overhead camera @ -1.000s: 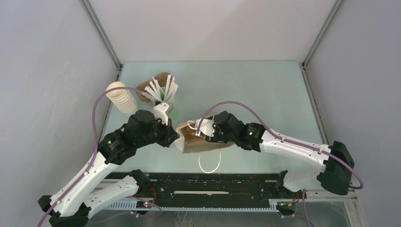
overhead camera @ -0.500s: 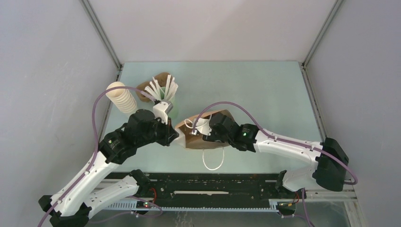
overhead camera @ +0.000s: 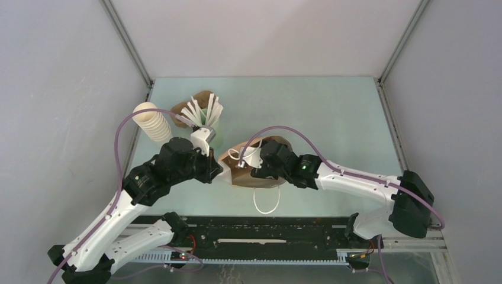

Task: Pack the takeout coffee

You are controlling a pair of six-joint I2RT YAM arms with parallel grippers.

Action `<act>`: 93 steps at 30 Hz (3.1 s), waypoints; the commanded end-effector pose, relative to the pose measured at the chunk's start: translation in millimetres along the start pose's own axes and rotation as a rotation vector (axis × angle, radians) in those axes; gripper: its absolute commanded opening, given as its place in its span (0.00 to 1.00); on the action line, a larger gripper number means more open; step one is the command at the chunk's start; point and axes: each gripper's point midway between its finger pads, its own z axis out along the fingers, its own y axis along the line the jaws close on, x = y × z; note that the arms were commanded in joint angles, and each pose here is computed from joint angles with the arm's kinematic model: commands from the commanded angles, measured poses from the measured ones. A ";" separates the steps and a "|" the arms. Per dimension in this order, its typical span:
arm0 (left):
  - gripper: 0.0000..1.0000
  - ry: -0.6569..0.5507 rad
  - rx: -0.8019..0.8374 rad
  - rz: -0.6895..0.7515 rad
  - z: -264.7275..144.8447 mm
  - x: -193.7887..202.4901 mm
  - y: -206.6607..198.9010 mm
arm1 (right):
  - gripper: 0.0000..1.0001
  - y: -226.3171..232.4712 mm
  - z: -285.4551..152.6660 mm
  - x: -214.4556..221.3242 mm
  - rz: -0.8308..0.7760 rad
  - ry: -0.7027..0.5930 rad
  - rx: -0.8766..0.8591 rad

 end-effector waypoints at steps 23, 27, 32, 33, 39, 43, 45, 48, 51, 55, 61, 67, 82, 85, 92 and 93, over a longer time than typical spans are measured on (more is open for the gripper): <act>0.00 0.136 -0.063 -0.117 -9.5 14.6 3.8 | 0.97 -8.8 -86.0 -27.3 0.129 -0.048 -0.045; 0.00 0.140 -0.044 -0.143 -11.0 6.7 -3.9 | 0.98 -0.7 -94.2 -40.9 0.212 -0.071 -0.095; 0.00 0.137 -0.009 -0.175 -13.7 -8.4 -16.4 | 0.96 6.6 -86.1 -45.2 0.258 -0.058 -0.115; 0.00 0.136 0.003 -0.177 -14.0 -11.6 -19.8 | 0.95 9.1 -82.6 -43.5 0.256 -0.044 -0.119; 0.00 0.110 0.047 -0.177 -23.1 -35.4 -33.8 | 0.95 11.4 -67.6 -41.7 0.245 -0.003 -0.092; 0.00 0.159 0.057 -0.186 -21.9 -36.3 -39.5 | 0.96 10.1 -74.2 -50.6 0.270 -0.021 -0.099; 0.00 0.195 0.048 -0.199 -19.6 -34.6 -40.2 | 0.96 11.1 -78.7 -53.2 0.276 -0.021 -0.104; 0.00 0.225 0.028 -0.214 -18.2 -32.4 -38.7 | 0.96 10.6 -85.8 -58.2 0.290 -0.022 -0.105; 0.00 0.252 0.012 -0.233 -16.4 -29.6 -36.6 | 0.96 6.0 -94.8 -67.3 0.322 -0.036 -0.103; 0.00 0.271 -0.013 -0.263 -14.5 -28.5 -32.7 | 0.95 -2.8 -107.4 -81.9 0.367 -0.073 -0.109; 0.07 0.227 -0.060 -0.292 -17.3 -44.5 -24.1 | 0.96 -17.8 -133.2 -109.8 0.429 -0.163 -0.133; 0.38 0.200 -0.093 -0.313 -21.9 -62.5 -21.4 | 0.96 -47.1 -169.1 -138.8 0.521 -0.279 -0.106; 0.85 -0.116 -0.361 -0.281 -95.2 -120.1 24.4 | 1.00 -122.8 -206.6 -96.7 0.789 -0.325 0.214; 0.86 -0.214 -0.498 -0.277 -103.4 -131.8 54.7 | 1.00 -127.2 -211.7 -81.9 0.851 -0.315 0.242; 0.84 -0.230 -0.675 -0.366 -62.0 -149.5 138.3 | 1.00 -117.7 -229.4 -62.0 0.919 -0.312 0.199; 0.82 -0.215 -0.703 -0.370 -54.2 -149.0 150.4 | 1.00 -115.2 -232.4 -57.0 0.923 -0.308 0.196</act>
